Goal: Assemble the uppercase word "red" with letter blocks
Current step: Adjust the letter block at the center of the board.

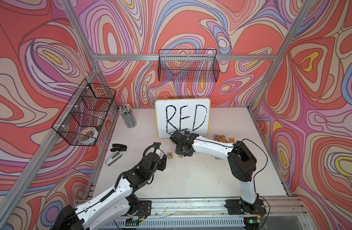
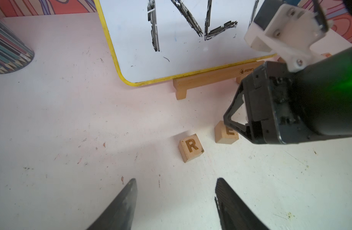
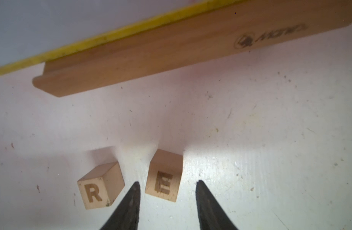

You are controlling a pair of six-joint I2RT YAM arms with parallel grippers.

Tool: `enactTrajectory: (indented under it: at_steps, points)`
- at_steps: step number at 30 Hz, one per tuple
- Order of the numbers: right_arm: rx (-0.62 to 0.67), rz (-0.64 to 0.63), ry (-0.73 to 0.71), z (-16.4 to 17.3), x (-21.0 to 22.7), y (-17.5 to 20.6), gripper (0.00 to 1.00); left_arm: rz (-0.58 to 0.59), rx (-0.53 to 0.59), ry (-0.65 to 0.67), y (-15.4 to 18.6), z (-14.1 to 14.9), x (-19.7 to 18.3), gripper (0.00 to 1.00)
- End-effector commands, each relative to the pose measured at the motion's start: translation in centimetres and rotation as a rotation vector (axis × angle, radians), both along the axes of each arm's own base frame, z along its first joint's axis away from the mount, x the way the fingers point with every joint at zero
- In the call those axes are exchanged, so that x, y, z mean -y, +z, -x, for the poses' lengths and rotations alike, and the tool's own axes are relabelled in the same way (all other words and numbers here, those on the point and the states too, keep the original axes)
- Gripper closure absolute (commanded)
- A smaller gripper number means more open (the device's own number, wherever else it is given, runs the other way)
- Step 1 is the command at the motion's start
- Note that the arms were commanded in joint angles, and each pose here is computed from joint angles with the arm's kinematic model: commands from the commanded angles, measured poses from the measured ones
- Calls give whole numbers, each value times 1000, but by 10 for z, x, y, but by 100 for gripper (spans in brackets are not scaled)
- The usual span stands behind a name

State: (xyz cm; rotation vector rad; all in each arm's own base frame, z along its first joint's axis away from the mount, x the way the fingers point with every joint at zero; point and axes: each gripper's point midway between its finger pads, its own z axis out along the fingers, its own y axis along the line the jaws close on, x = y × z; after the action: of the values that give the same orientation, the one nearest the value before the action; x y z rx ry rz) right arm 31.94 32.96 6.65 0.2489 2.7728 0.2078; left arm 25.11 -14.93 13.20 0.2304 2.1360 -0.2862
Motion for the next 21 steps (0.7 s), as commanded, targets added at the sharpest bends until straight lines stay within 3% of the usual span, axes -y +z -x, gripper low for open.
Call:
enactTrajectory:
  at_steps: [1,21]
  points:
    - [-26,-29,-18,-3,-6,-10,51,-11,0,15,-1,-2,-3,35]
    - [-99,-25,4,6,-11,-43,53,-23,1,22,-1,-2,-6,35]
